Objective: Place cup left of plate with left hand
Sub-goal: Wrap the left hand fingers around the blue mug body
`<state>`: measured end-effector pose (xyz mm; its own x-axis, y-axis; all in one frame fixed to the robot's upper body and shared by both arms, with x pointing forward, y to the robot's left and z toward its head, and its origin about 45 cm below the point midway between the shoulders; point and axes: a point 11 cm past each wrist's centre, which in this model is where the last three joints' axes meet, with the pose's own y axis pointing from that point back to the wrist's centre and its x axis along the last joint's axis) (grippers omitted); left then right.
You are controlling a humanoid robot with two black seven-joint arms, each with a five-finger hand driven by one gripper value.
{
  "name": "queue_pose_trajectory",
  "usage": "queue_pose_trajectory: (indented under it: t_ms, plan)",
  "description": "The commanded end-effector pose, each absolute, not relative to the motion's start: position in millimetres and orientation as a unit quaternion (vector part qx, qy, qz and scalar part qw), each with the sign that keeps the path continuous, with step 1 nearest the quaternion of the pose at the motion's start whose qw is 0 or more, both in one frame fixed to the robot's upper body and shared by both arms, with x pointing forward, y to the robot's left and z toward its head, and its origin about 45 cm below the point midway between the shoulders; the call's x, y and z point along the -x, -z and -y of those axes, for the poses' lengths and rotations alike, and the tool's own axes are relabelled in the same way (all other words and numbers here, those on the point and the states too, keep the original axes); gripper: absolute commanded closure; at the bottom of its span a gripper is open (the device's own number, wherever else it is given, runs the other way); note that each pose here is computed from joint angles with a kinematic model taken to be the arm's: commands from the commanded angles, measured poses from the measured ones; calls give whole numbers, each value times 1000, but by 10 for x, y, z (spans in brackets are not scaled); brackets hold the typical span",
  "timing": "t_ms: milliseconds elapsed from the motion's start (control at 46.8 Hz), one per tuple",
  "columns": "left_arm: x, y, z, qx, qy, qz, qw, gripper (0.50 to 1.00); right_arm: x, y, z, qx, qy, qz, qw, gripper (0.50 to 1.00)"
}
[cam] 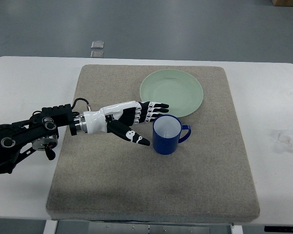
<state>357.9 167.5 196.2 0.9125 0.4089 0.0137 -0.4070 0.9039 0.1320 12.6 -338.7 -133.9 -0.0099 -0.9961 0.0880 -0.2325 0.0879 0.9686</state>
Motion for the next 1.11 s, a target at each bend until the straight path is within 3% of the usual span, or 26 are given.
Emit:
queue_pose_trajectory:
  t_ms: [0, 683, 1089]
  plan:
    - [-3574, -1955, -1619, -63, -209, -7, 976, 508, -126, 1339, 3385, -533, 415, 577, 460, 568]
    - [-3606, -1790, -1488, -73, -221, -9, 972, 508, -126, 1339, 3385, -533, 415, 577, 460, 568]
    - [-3603, -1724, -1291, -65, -216, -19, 974, 506, -127, 1339, 3385, -533, 415, 577, 460, 568]
